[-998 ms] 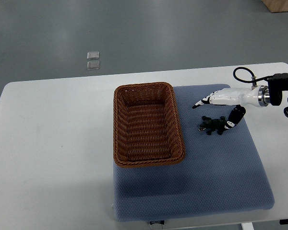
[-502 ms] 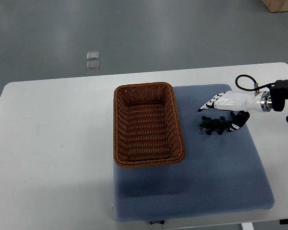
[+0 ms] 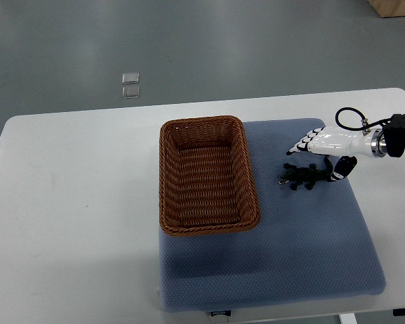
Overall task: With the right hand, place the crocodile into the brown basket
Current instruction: 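Close the right hand's fingers around the crocodile toy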
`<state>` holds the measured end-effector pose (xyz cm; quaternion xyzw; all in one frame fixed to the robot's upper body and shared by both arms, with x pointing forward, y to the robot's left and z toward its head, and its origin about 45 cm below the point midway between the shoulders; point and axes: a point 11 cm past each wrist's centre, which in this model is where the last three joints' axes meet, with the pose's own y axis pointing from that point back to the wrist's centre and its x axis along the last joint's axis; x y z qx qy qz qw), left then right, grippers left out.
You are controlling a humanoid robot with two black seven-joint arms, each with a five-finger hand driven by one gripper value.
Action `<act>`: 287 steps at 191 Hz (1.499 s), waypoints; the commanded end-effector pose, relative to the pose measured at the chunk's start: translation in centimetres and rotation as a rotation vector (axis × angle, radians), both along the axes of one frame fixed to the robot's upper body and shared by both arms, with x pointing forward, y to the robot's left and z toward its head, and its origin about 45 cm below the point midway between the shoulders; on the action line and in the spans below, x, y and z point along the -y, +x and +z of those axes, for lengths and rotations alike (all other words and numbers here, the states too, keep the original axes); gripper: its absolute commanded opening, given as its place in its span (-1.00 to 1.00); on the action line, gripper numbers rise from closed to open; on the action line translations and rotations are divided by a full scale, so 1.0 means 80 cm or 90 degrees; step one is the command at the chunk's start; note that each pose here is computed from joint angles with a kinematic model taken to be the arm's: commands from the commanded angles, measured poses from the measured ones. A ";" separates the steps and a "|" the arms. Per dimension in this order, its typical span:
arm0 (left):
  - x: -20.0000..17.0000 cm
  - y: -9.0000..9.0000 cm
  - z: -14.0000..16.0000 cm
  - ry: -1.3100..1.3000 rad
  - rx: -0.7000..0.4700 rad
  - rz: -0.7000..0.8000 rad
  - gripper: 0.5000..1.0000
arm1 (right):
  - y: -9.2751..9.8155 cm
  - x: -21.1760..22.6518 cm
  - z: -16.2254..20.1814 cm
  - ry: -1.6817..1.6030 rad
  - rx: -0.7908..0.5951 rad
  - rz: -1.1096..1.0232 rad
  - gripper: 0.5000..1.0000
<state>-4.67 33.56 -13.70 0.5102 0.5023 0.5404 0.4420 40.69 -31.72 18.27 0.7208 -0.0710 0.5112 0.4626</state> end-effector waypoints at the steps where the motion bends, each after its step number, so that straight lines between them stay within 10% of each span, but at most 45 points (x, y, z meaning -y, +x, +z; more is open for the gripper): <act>1: 0.000 0.000 0.000 0.000 0.000 0.000 1.00 | 0.002 -0.012 0.008 0.010 0.004 0.012 0.71; 149: 0.000 0.000 0.000 0.000 0.000 0.000 1.00 | -0.001 -0.026 -0.011 0.000 -0.010 0.011 0.64; 219: 0.000 0.000 0.000 0.000 0.000 0.000 1.00 | -0.005 -0.022 -0.018 -0.014 -0.015 0.016 -0.39; 287: 0.000 0.000 0.000 0.000 0.000 0.000 1.00 | -0.001 -0.024 -0.010 -0.007 -0.008 0.014 -0.54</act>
